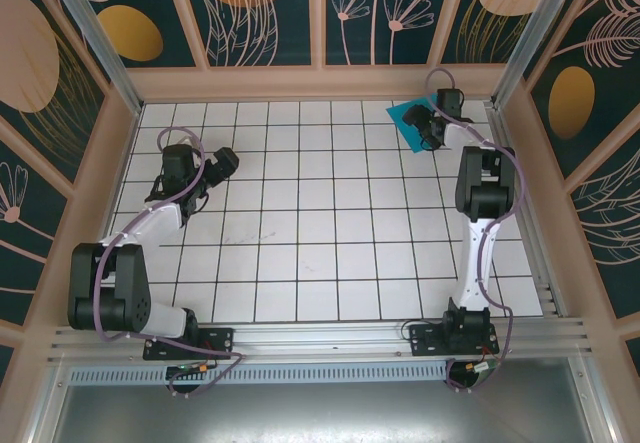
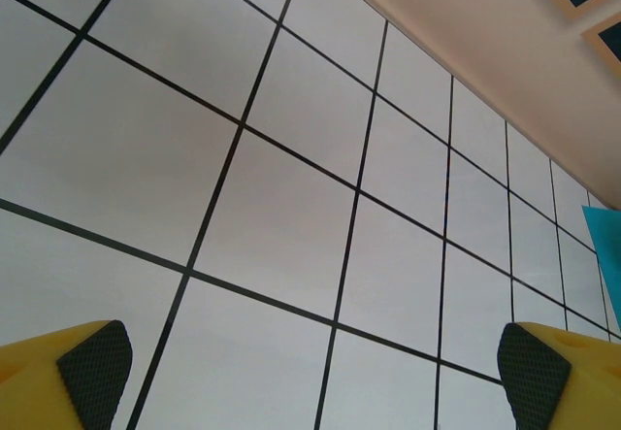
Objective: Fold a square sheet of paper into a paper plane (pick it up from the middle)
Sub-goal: Move the square sheet of paper to the center of the table, then rotate the square sheet of paper at the center of the table, then fold the square sheet of paper in half at the center of the table.
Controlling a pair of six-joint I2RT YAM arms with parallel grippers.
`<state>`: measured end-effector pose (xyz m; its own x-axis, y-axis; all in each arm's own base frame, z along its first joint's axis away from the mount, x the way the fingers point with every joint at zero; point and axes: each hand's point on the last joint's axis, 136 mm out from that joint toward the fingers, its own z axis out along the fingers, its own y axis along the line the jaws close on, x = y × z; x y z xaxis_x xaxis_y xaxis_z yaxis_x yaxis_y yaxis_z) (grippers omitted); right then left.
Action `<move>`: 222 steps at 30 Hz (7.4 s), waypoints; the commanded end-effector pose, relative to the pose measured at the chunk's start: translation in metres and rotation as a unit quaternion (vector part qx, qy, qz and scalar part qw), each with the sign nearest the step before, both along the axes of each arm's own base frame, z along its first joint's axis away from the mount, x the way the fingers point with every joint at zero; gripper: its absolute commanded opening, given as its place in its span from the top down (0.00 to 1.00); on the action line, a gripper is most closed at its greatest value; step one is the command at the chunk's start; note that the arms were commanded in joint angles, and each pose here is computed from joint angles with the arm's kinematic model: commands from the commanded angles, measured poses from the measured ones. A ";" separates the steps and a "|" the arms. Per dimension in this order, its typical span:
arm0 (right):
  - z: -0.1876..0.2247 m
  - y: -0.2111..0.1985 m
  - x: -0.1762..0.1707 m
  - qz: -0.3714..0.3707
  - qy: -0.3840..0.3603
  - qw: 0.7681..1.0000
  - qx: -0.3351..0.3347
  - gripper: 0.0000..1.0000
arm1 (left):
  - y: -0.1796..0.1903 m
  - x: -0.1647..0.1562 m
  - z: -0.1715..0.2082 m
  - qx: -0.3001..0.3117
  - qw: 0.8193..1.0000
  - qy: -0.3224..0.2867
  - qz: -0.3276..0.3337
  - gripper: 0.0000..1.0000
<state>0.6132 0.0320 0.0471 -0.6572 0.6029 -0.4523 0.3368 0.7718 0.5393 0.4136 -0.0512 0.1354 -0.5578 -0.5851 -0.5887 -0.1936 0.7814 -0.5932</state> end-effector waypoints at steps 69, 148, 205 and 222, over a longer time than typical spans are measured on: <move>-0.030 0.121 -0.247 0.095 0.166 0.975 -0.115 0.06 | -0.075 -0.047 -0.035 -0.074 0.990 0.071 -0.094 0.01; -0.004 0.184 -0.319 0.318 0.161 0.907 -0.224 0.08 | -0.156 -0.101 -0.052 -0.025 0.981 0.152 -0.116 0.10; 0.105 0.278 -0.306 0.386 0.009 0.869 0.309 0.67 | -0.193 -0.117 0.026 -0.275 0.931 0.021 -0.241 0.02; 0.121 0.271 -0.307 0.370 0.015 0.843 0.389 0.66 | -0.207 -0.114 0.027 -0.361 0.897 0.018 -0.256 0.41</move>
<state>0.3073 0.3022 0.1529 -0.9880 0.1419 -0.0616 -0.0249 0.2473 0.9686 0.2995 -0.2567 0.1552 -0.8693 -0.4757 -0.1342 0.0235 0.2314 -0.9726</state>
